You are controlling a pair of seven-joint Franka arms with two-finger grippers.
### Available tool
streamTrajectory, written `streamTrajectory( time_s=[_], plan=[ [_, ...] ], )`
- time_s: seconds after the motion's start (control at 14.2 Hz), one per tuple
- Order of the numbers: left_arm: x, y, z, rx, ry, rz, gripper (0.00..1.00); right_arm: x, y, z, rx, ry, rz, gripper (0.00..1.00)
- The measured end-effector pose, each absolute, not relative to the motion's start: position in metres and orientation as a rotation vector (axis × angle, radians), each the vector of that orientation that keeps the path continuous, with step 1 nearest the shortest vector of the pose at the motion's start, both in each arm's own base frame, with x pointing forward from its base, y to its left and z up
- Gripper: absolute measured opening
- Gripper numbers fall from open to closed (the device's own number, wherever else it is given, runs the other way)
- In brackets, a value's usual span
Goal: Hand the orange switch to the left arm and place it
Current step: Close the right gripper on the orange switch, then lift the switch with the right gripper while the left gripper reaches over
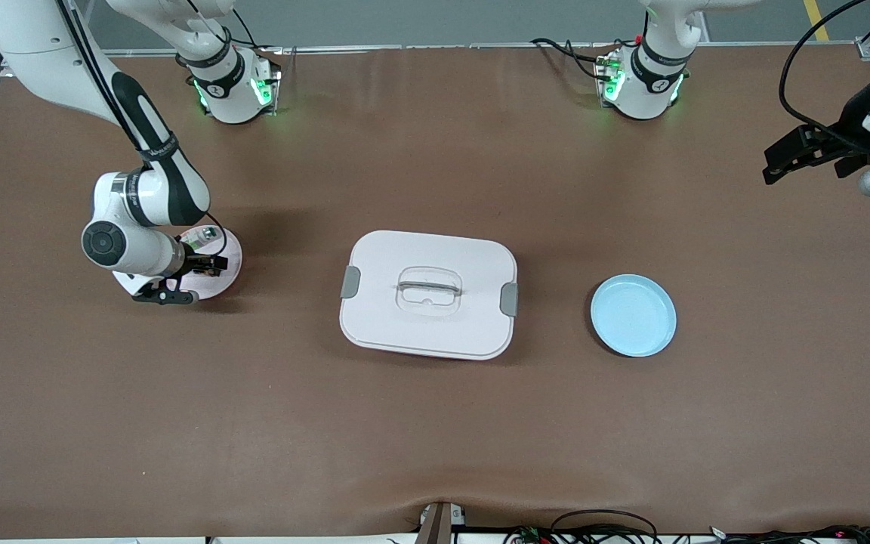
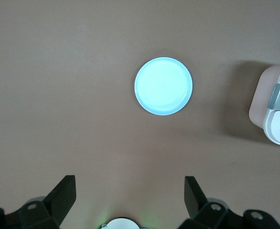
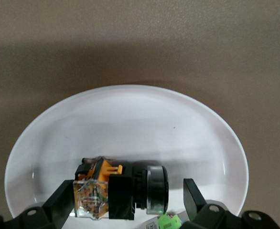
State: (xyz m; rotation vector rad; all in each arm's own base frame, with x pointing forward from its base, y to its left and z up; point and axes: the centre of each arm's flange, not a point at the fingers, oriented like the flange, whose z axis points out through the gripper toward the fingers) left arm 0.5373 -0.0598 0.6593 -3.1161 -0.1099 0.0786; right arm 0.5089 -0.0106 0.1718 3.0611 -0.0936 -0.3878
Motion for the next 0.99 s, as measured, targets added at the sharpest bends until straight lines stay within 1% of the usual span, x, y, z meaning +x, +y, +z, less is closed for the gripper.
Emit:
streamTrajectory(
  time_s=[0.56,0.63,0.7,0.77,0.99],
  plan=[
    [0.537,-0.061,0.658,-3.116,-0.108,0.083,1.0,0.512,-0.011,0.172,3.065,-0.128,-0.351,1.0],
    [0.537,-0.061,0.658,-3.115,-0.106,0.084,1.0,0.512,-0.01,0.171,3.065,-0.128,-0.351,0.94],
    [0.537,-0.062,0.657,-3.115,-0.105,0.087,1.0,0.512,-0.01,0.17,3.065,-0.128,-0.352,0.81],
    [0.537,-0.063,0.656,-3.115,-0.101,0.085,1.0,0.512,-0.01,0.169,3.065,-0.128,-0.352,0.72],
    [0.537,-0.078,0.655,-3.119,-0.057,0.076,1.0,0.512,-0.01,0.169,3.065,-0.128,-0.352,0.73]
  ],
)
